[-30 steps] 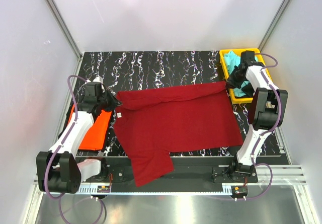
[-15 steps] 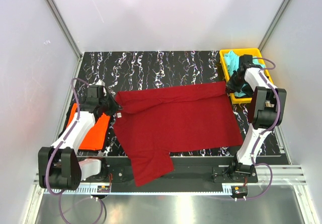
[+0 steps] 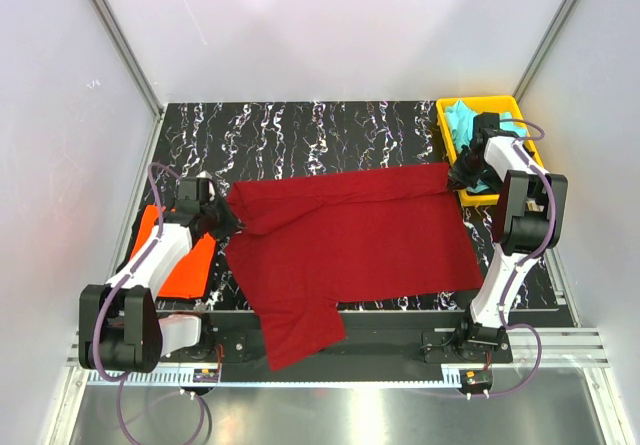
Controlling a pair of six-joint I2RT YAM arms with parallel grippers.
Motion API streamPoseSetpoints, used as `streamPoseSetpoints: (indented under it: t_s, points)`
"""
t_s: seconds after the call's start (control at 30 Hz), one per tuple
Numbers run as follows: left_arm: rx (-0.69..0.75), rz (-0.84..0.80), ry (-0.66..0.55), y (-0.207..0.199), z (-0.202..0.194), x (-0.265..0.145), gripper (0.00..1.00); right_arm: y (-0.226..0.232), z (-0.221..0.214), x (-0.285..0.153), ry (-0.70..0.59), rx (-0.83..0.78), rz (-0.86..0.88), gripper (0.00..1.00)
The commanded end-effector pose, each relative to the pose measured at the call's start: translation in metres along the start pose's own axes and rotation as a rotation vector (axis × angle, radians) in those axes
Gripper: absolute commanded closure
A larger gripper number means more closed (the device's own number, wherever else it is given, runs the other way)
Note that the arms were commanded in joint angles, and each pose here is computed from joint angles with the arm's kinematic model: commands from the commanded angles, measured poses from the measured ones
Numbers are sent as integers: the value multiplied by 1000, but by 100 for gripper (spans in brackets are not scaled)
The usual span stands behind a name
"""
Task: Fold and stack the t-shirts
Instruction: Fold the tshirt
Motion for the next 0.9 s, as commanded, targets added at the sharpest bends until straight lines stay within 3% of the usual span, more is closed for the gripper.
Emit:
streamPoseSetpoints:
  t_s: [0.0, 0.87]
  points:
    - [-9, -42, -7, -5, -2, -2, 100, -7, 3, 6, -14, -14, -37, 91]
    - [-26, -29, -5, -3, -3, -2, 100, -11, 9, 20, -25, -47, -120, 85]
Point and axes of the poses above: each gripper's point midway between its finger pads, its own x axis out along the fingers, its own y axis along the line the jaws close on, z = x × y, the point moved 4 cm from there along -x, back along the fingers, and after that the axes turned 12 degrees about x, right-handed, at the moved point
